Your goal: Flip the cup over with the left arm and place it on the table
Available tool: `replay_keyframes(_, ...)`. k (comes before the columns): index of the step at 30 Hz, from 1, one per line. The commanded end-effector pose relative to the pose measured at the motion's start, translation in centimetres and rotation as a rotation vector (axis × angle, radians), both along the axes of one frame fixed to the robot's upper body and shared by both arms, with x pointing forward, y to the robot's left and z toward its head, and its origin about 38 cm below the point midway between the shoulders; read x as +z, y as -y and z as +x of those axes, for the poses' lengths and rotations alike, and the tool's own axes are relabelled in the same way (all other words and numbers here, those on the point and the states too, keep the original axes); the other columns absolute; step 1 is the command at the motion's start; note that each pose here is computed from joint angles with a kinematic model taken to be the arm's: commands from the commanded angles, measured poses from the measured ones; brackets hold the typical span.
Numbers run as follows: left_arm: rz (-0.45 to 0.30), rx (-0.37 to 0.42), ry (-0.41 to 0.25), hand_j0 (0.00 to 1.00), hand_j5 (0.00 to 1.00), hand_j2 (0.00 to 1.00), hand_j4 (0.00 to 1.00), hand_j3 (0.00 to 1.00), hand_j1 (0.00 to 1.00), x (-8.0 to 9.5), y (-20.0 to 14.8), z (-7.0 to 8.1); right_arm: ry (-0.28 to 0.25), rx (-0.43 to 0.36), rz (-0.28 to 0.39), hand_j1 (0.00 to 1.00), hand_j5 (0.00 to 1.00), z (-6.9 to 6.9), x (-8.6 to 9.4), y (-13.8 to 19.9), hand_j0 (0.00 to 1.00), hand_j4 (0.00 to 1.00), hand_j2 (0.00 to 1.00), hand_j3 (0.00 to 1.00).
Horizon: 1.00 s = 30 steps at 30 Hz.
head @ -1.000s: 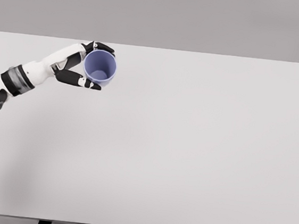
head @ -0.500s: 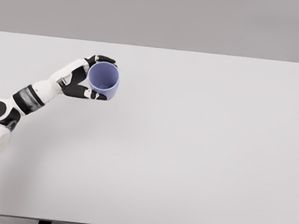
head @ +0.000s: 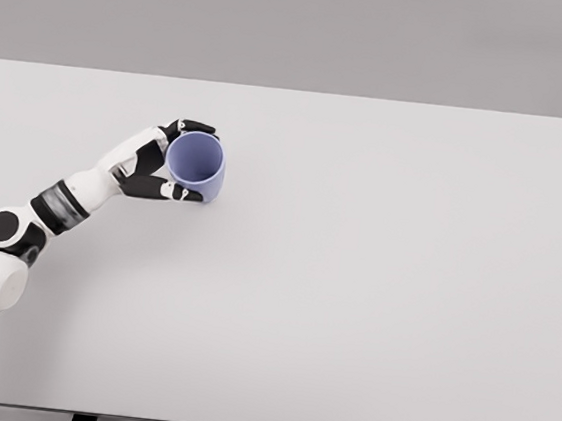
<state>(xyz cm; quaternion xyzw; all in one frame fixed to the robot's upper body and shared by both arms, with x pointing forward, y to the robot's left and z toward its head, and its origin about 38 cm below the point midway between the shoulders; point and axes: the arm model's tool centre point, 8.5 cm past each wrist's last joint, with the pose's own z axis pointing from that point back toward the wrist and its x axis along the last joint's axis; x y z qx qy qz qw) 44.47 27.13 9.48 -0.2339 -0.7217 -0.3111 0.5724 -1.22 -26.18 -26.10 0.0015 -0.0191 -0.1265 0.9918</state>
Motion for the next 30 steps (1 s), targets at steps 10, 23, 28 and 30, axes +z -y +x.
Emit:
replay_keyframes(10, -0.006, 0.005, -0.065, 0.71, 0.71, 0.71, 0.71, 0.71, 0.71, -1.0, 0.0, -0.3, 0.0, 0.0, 0.0, 1.0, 1.0, 0.0, 0.0, 0.0, 1.0, 1.0, 1.0, 1.0)
replay_keyframes(23, 0.002, 0.002, -0.067, 0.9, 0.9, 0.9, 0.9, 0.9, 0.9, -1.3, 0.1, -0.6, 0.0, 0.0, 0.0, 1.0, 1.0, 0.0, 0.0, 0.0, 1.0, 1.0, 1.0, 1.0)
replay_keyframes(28, 0.004, 0.003, -0.062, 0.91, 0.91, 0.91, 0.91, 0.91, 0.91, -1.3, 0.0, -0.6, 0.0, 0.0, 0.0, 1.0, 1.0, 0.0, 0.0, 0.0, 1.0, 1.0, 1.0, 1.0)
replay_keyframes(30, 0.004, 0.003, -0.058, 0.93, 0.93, 0.93, 0.93, 0.93, 0.93, -1.2, 0.0, -0.6, 0.0, 0.0, 0.0, 1.0, 1.0, 0.0, 0.0, 0.0, 1.0, 1.0, 1.0, 1.0)
